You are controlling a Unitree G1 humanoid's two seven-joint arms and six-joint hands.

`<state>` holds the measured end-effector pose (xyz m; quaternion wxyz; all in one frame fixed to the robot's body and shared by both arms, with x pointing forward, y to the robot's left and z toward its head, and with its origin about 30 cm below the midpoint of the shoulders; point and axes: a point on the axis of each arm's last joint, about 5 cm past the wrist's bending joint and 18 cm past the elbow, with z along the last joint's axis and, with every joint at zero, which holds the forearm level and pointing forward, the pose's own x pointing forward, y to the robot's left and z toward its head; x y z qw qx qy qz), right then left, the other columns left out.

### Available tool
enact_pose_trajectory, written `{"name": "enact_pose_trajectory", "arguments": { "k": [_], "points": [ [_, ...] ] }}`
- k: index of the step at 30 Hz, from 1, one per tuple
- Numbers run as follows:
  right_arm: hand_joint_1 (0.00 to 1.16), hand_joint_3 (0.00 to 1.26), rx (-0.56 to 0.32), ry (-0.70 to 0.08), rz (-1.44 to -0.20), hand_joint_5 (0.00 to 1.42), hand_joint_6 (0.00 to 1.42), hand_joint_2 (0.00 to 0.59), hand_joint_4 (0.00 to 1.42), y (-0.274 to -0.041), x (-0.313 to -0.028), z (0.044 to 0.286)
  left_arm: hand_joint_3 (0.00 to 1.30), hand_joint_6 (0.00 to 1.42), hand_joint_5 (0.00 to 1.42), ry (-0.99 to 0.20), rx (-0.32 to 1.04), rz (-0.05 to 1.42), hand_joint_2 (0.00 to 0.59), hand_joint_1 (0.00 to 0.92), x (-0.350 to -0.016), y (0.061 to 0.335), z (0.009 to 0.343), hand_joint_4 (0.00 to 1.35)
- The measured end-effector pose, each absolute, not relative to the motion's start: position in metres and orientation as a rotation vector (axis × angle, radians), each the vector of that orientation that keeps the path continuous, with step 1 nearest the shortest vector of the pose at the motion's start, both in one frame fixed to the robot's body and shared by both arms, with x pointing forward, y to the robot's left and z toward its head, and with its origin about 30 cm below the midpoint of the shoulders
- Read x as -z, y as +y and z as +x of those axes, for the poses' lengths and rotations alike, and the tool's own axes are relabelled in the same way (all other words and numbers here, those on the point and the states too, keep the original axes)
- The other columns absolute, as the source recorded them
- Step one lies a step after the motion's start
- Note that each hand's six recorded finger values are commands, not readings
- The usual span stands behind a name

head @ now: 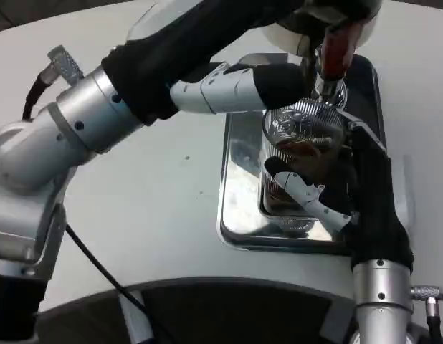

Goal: Grasp the cup under the faucet to collect the drink, then remove the cup.

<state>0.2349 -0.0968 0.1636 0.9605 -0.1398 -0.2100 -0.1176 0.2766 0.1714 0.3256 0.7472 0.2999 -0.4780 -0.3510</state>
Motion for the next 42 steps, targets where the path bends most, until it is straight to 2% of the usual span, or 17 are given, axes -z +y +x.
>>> {"name": "enact_pose_trajectory", "arguments": {
  "k": [9, 16, 25, 42],
  "points": [
    [0.81, 0.58, 0.266, -0.429, -0.275, 0.78, 0.5, 0.241, 0.67, -0.098, -0.161, 0.233, 0.16, 0.26, 0.27, -0.998, 0.71, 0.619, 0.025, 0.0, -0.309, 0.186, 0.264, 0.19],
    [0.82, 0.64, 0.296, -0.44, -0.267, 0.88, 0.62, 0.224, 0.75, -0.101, -0.16, 0.232, 0.17, 0.26, 0.28, -0.901, 0.661, 0.588, 0.025, 0.0, -0.291, 0.198, 0.259, 0.2],
    [0.82, 0.7, 0.313, -0.452, -0.265, 0.99, 0.77, 0.223, 0.81, -0.105, -0.159, 0.231, 0.18, 0.27, 0.28, -0.87, 0.629, 0.56, 0.026, 0.0, -0.28, 0.205, 0.248, 0.21],
    [0.84, 0.73, 0.345, -0.462, -0.286, 1.09, 0.9, 0.216, 0.86, -0.116, -0.159, 0.227, 0.18, 0.27, 0.29, -0.802, 0.587, 0.562, 0.025, 0.0, -0.265, 0.217, 0.236, 0.22]
  ]
}}
